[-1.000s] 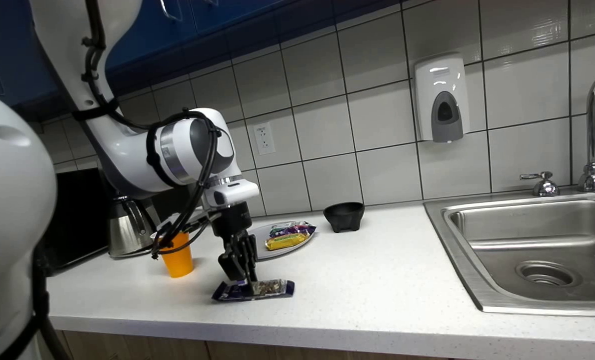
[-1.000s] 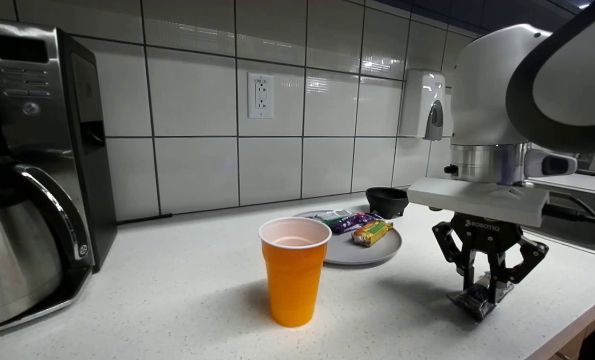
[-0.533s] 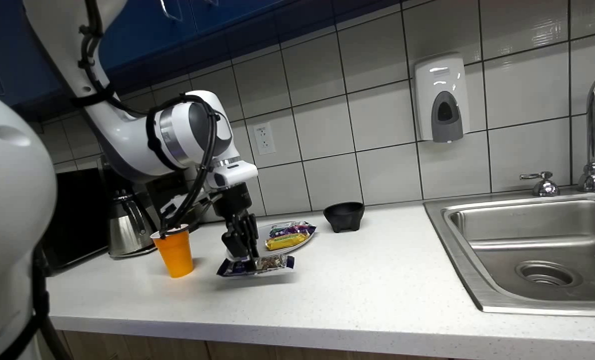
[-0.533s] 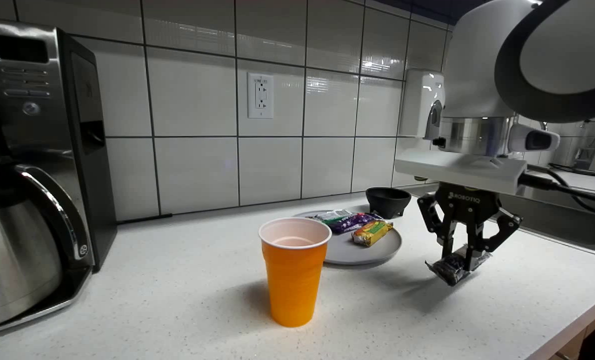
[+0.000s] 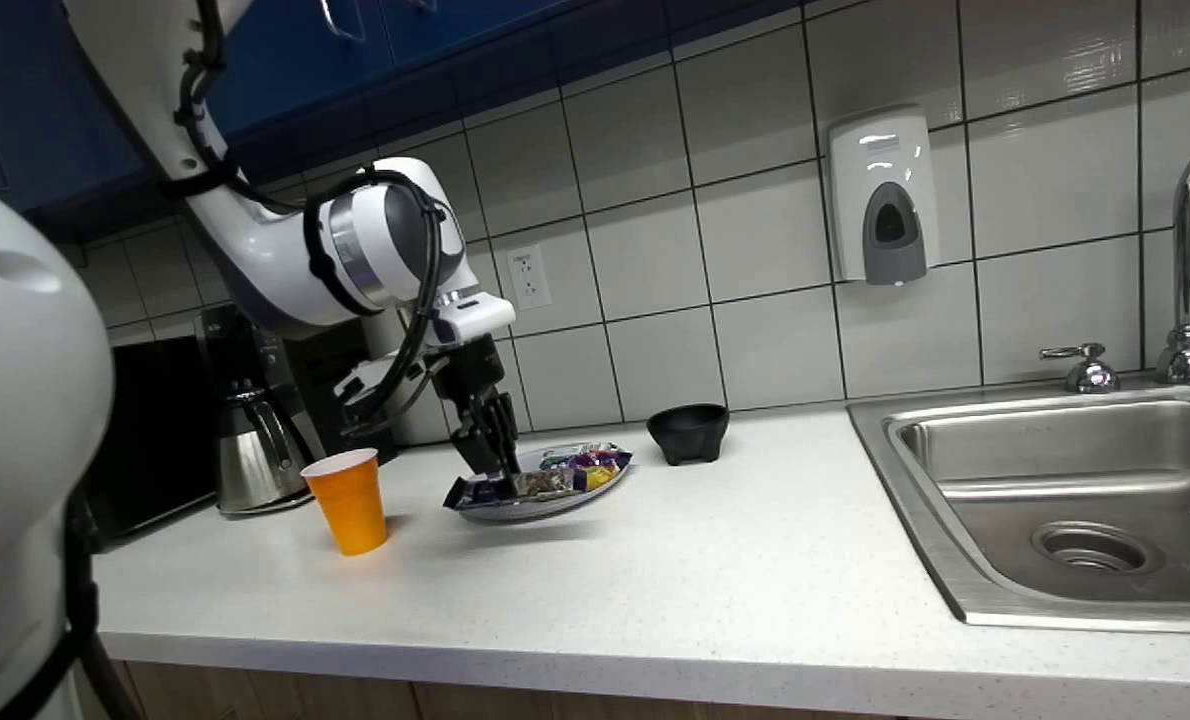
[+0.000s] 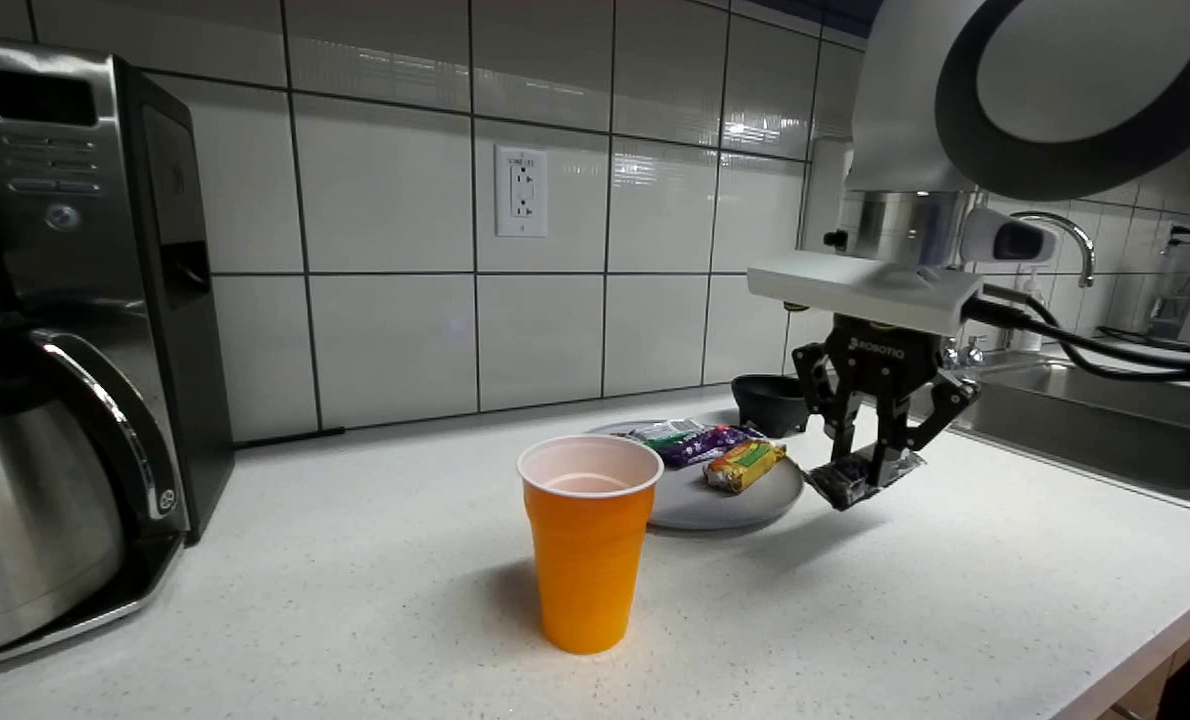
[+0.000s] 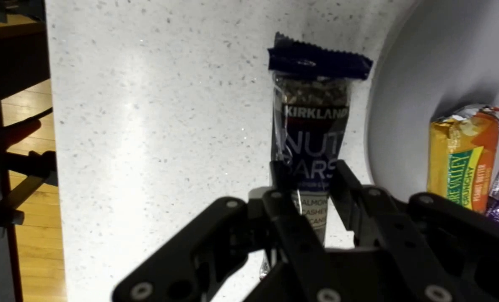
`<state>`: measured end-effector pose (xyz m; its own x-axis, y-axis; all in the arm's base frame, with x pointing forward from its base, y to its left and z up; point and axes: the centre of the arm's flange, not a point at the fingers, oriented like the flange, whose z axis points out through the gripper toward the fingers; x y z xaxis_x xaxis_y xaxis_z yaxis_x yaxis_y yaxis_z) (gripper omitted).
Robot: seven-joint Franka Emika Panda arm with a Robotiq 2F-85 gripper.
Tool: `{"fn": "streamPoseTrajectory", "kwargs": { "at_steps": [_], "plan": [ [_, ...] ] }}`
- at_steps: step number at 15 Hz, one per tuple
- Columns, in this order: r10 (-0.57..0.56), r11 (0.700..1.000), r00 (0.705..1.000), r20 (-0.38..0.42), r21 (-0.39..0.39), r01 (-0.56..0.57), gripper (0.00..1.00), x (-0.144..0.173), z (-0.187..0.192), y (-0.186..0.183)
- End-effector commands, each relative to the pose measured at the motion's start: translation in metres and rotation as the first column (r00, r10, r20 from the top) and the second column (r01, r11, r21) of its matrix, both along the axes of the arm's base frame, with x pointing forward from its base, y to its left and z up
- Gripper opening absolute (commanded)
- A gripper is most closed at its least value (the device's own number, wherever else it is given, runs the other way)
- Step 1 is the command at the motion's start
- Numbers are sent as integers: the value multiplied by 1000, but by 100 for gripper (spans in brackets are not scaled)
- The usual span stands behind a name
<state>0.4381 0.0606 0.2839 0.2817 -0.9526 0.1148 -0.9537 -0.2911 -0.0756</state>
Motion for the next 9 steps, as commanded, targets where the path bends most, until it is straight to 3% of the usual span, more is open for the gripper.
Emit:
{"fn": "streamPoseTrajectory", "kwargs": {
  "at_steps": [1,9],
  "plan": [
    [-28,1000,999,25,8,28,8,29,5,10],
    [-31,1000,999,23,7,30,8,78,-13,30]
  ]
}}
